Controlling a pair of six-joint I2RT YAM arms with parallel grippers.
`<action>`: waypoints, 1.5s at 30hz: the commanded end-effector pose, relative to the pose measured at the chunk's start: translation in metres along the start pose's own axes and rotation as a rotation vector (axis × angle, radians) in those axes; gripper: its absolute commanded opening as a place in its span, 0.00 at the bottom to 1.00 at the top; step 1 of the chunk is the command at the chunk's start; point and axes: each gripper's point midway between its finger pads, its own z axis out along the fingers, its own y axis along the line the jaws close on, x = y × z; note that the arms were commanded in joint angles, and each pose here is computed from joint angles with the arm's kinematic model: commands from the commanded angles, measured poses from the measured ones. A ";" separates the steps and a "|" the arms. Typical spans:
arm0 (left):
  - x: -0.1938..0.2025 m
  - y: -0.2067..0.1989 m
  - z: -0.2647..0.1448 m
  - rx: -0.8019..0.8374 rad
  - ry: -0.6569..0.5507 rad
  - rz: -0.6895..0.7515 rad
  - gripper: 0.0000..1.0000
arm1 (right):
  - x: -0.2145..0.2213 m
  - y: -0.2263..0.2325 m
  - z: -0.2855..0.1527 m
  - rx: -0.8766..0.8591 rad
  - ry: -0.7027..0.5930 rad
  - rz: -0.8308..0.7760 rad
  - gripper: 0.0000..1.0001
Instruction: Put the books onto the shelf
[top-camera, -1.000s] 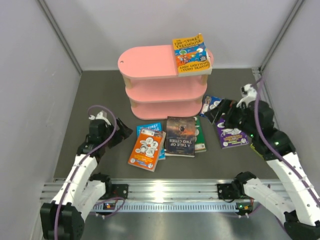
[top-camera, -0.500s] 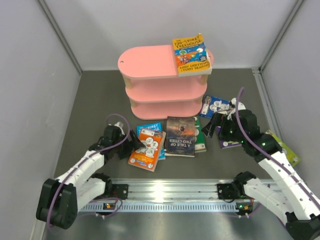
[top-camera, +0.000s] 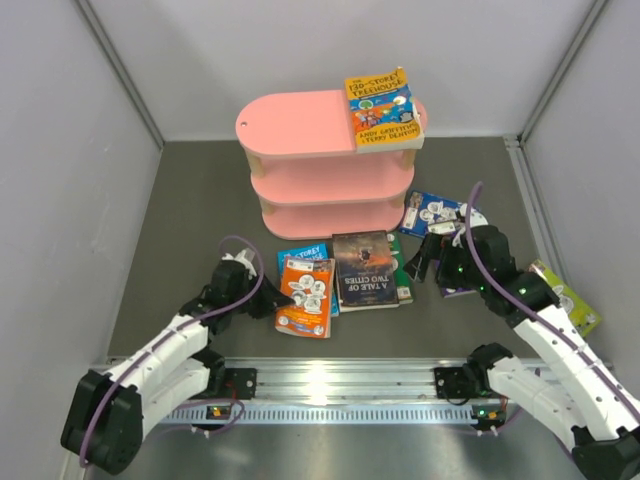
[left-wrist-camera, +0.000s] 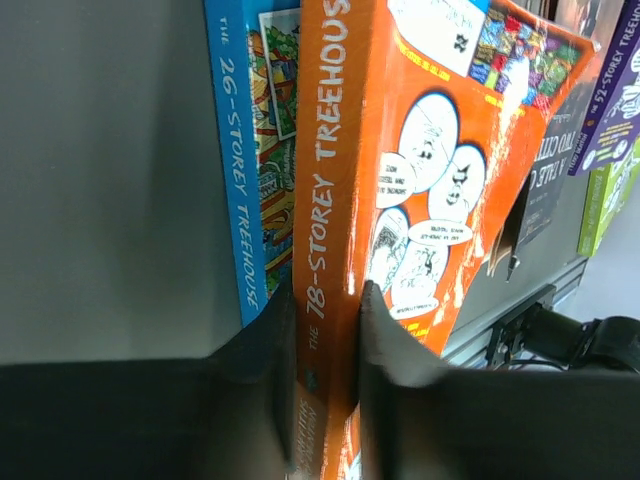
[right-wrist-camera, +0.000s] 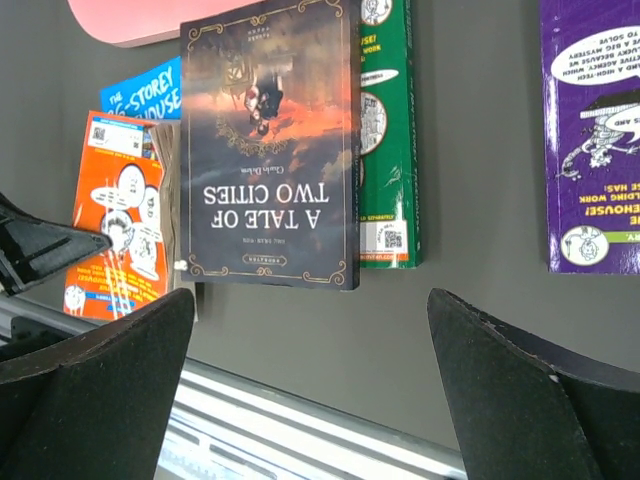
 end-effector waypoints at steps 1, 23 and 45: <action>0.001 0.016 -0.001 -0.094 0.001 -0.003 0.00 | 0.000 0.009 -0.006 -0.054 -0.015 -0.021 1.00; -0.101 -0.251 -0.188 0.451 -0.264 0.284 0.00 | -0.024 0.128 -0.078 -0.683 -0.159 -0.006 1.00; -0.233 -0.471 -0.237 1.093 -0.469 0.197 0.00 | 0.052 0.065 -0.025 -0.581 -0.074 0.116 1.00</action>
